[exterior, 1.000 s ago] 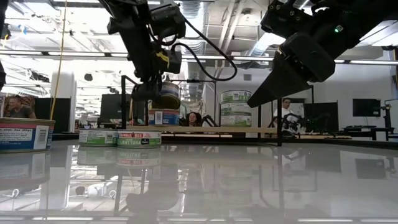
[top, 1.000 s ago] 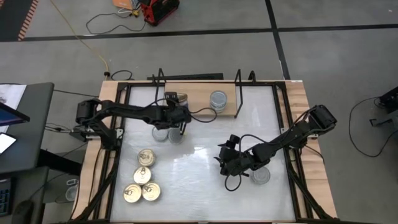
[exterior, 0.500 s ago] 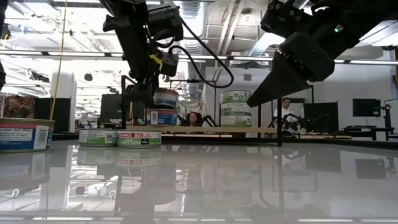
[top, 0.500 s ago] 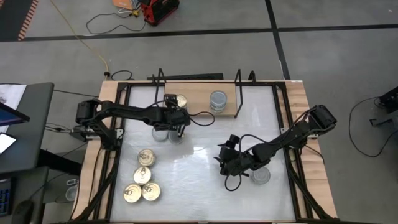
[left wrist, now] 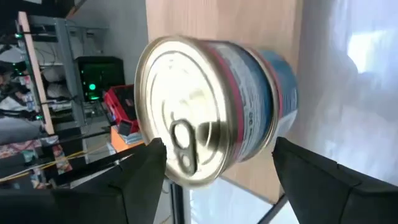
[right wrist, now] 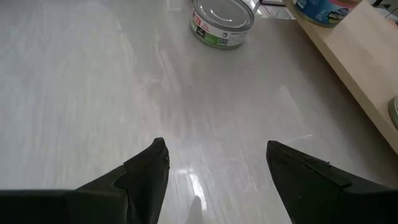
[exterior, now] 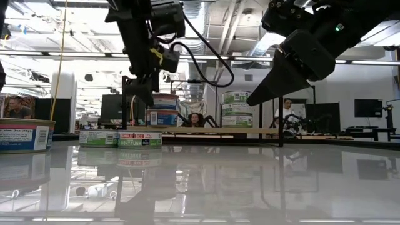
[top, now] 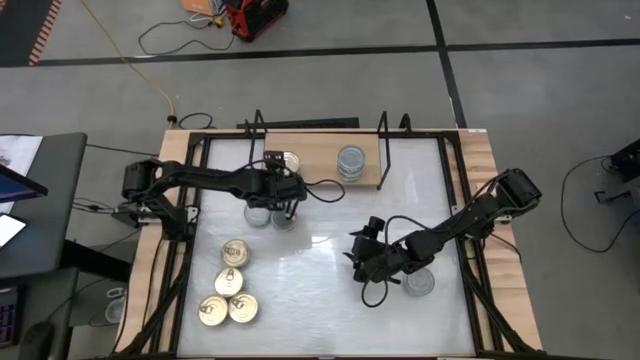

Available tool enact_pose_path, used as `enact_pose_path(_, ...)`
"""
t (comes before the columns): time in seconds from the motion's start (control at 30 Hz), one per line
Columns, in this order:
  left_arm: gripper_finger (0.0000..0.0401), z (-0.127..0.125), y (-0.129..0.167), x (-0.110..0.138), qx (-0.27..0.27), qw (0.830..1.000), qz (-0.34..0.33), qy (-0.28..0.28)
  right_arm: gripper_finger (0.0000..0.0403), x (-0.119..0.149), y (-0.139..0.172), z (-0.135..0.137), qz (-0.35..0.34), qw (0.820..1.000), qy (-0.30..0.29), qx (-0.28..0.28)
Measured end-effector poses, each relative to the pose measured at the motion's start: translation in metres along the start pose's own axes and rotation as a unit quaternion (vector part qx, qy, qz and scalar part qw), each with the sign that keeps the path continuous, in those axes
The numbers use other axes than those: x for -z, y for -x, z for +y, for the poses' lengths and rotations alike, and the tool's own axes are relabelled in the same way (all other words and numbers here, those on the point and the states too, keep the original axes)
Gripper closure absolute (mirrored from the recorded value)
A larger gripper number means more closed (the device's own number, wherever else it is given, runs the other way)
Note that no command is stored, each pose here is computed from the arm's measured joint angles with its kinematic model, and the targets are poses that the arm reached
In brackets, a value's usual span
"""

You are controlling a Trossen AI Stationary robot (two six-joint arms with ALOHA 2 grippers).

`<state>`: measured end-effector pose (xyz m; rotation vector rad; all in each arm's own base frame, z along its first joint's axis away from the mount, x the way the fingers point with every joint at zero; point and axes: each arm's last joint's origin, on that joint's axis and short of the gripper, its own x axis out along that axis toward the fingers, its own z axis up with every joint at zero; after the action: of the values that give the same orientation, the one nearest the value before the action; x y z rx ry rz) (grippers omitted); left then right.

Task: Stack canned seafood by type on shelf
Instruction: Stack the blue pink tuna can on top of the blue pink tuna can on the shelf

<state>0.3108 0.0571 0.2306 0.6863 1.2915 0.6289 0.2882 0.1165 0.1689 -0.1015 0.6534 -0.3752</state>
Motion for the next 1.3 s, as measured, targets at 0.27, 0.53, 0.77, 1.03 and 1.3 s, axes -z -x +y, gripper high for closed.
enact_pose_path(0.27,0.0117,-0.001,0.023,-0.007,0.032,0.999,-0.016,-0.025,0.0108,0.0,0.0,0.0,0.001,1.0,0.0,0.001)
enact_pose_path(0.53,0.0117,-0.022,0.012,-0.006,0.02,0.999,-0.042,-0.021,0.0108,0.0,0.0,0.0,-0.001,1.0,-0.001,0.0)
enact_pose_path(0.77,0.0117,-0.023,-0.004,-0.003,-0.02,0.999,-0.045,-0.017,0.0108,0.0,0.0,0.0,-0.002,1.0,-0.002,0.0)
enact_pose_path(1.03,0.0117,-0.01,-0.019,0.001,-0.019,0.999,-0.032,0.012,0.0108,0.0,0.0,0.0,-0.002,1.0,-0.002,0.0)
enact_pose_path(1.3,0.0117,0.0,-0.029,0.004,-0.016,0.999,-0.023,0.034,0.0108,0.0,0.0,0.0,-0.002,1.0,-0.002,0.0)
